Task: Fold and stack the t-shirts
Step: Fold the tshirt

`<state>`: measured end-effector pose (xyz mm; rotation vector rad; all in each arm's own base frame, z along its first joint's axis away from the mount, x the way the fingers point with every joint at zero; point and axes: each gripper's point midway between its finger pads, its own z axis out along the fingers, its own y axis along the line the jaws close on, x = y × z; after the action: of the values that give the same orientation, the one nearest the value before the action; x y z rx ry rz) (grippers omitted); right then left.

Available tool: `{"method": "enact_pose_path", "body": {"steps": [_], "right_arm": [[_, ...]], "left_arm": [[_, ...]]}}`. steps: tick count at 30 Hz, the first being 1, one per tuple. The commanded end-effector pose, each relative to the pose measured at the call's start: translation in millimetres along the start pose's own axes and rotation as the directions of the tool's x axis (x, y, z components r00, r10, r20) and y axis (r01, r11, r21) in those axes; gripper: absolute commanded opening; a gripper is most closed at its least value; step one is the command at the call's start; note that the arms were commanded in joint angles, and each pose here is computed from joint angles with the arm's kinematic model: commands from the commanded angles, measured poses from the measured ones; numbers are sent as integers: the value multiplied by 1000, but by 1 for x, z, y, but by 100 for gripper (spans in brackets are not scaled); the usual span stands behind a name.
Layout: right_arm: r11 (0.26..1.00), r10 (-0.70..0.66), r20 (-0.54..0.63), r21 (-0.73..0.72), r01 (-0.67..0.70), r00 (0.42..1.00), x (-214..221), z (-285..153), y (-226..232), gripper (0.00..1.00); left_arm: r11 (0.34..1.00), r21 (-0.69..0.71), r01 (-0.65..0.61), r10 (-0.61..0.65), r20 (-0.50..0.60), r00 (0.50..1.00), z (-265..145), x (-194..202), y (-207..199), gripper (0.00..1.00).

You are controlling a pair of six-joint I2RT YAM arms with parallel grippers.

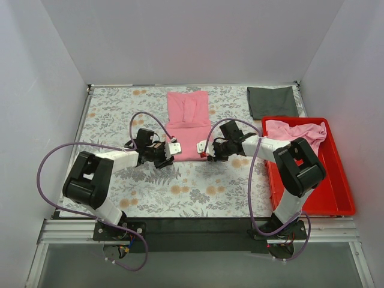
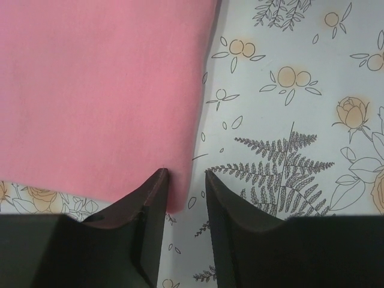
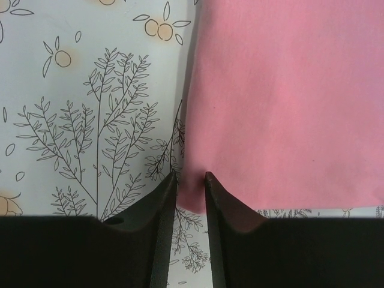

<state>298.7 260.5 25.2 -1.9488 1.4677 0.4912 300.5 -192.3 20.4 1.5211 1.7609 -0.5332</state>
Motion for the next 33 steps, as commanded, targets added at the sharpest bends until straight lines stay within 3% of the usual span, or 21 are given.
{"method": "enact_pose_path", "body": {"steps": [1, 4, 5, 8, 9, 18, 23, 28, 33], "right_arm": [[999, 8, -45, -33, -10, 999, 13, 1, 14, 32], [999, 20, -65, -30, -22, 998, 17, 4, 13, 24], [999, 22, -65, -29, -24, 998, 16, 4, 12, 20], [1000, 22, -67, -13, -23, 997, 14, 1, 8, 3], [1000, 23, -67, -4, -23, 997, 12, 0, 5, 1], [990, 20, 19, 140, -22, 1000, -33, -44, -50, 1], [991, -6, 29, 136, 2, 1000, -51, -65, -50, 1], [998, 23, 26, 61, -24, 999, -59, -78, -18, 1], [998, -3, 66, -62, 7, 998, -91, -96, 47, 1]], "left_arm": [[1000, 10, -8, 8, -54, 999, 2, 15, -2, 29], [1000, 23, -9, 10, -55, 998, 3, 15, -3, 18], [1000, 18, -12, 13, -50, 999, 3, 12, -1, 10], [1000, 10, 12, -12, -42, 999, 0, 6, 4, 1], [1000, 23, 21, -20, -30, 999, -1, -1, 7, 1], [1000, -21, -7, 9, 57, 998, -27, -53, 46, 0], [999, -22, -42, 43, 79, 996, -44, -78, 51, 0], [997, 8, -79, 78, 81, 994, -65, -91, 21, 0], [975, 164, -148, 130, 116, 985, -87, -100, -54, 0]]}}
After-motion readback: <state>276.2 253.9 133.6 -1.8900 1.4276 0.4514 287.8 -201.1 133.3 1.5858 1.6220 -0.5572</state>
